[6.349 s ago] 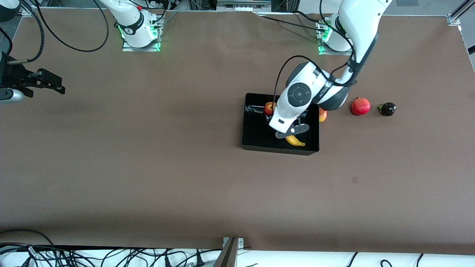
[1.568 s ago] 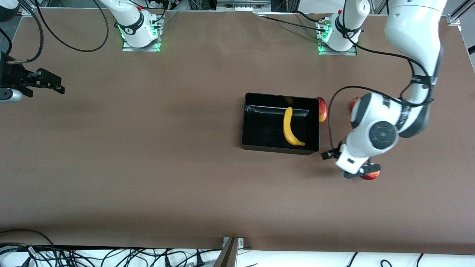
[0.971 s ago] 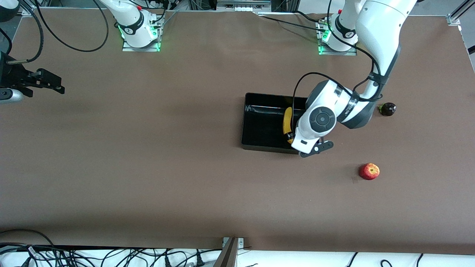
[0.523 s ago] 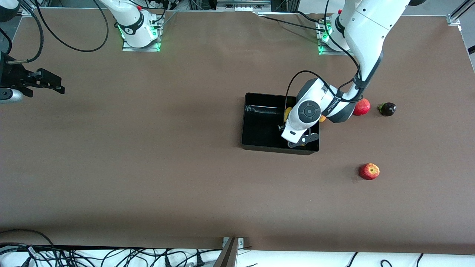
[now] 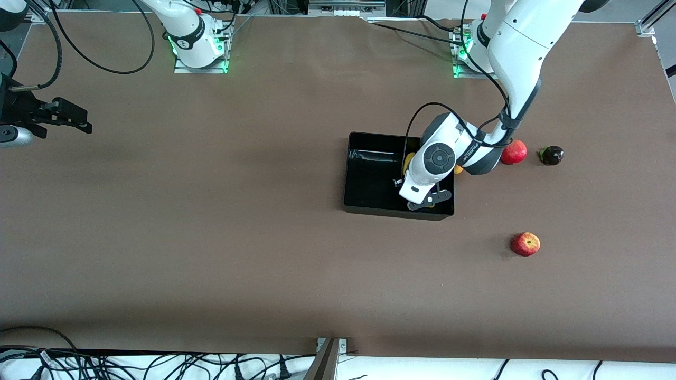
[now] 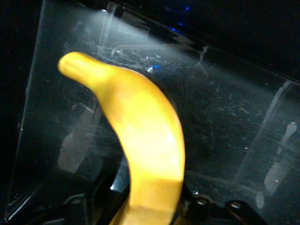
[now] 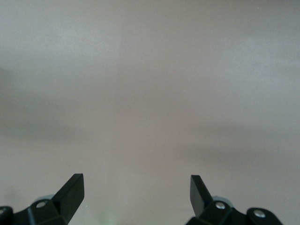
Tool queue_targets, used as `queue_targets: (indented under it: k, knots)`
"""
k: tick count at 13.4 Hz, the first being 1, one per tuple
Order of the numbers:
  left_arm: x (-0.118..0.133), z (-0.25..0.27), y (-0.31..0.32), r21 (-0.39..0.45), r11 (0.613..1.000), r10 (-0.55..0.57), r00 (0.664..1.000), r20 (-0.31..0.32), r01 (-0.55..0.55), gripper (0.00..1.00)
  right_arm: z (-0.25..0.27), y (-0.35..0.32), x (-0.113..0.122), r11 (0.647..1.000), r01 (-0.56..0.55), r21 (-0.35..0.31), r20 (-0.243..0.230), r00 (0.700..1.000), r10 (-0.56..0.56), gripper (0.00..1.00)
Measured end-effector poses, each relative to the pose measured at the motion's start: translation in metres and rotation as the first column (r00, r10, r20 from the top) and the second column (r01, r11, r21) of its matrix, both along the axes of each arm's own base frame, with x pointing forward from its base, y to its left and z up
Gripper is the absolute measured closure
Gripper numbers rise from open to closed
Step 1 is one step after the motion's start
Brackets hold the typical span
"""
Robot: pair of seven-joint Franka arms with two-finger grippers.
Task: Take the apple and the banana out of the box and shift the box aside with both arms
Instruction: 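Lower the left gripper into the box and grasp the yellow banana, then lift the banana out of the box and carry it beside the apple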
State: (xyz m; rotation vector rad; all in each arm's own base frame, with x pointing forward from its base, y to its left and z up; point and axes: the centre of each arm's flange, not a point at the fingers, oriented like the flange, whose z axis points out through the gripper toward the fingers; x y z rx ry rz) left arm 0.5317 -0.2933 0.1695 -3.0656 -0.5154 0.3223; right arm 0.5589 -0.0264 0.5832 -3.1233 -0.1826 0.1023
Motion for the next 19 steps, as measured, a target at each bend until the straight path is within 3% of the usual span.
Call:
queue_targets:
  k: [2, 3, 6, 10, 13, 16, 19]
  knots:
    - [0.001, 0.005, -0.001, 0.003, 1.0, -0.003, 1.0, -0.001, 0.003, 0.62, 0.0, 0.0, 0.0, 1.0, 0.0, 0.0, 0.0, 1.0, 0.0, 0.0]
    - [0.001, 0.01, -0.001, 0.015, 1.0, -0.008, 1.0, -0.016, 0.008, 0.66, 0.0, 0.0, 0.0, 1.0, 0.0, 0.0, 0.0, 1.0, 0.0, 0.0]
    - [0.017, 0.068, 0.009, 0.067, 0.997, -0.034, 0.994, -0.101, 0.041, 0.66, 0.0, 0.0, 0.0, 1.0, 0.001, 0.0, 0.0, 1.0, -0.001, 0.0]
    - [0.062, 0.202, 0.071, 0.005, 0.994, -0.108, 0.973, -0.206, 0.111, 0.66, 0.0, -0.001, 0.0, 1.0, 0.001, 0.0, -0.001, 1.0, -0.001, 0.0]
    - [0.083, 0.237, 0.147, -0.069, 0.971, -0.24, 0.94, -0.241, 0.23, 0.66, 0.0, -0.001, 0.0, 1.0, 0.002, 0.0, -0.001, 1.0, -0.002, 0.0]
    - [0.102, 0.226, 0.257, -0.11, 0.92, -0.391, 0.891, -0.23, 0.376, 0.66, 0.0, -0.001, 0.0, 1.0, 0.002, 0.0, -0.001, 1.0, -0.002, 0.0]
    - [0.13, 0.194, 0.352, -0.066, 0.883, -0.469, 0.876, -0.111, 0.464, 0.66, 0.0, -0.001, 0.0, 1.0, 0.003, 0.0, -0.001, 1.0, -0.003, 0.0]
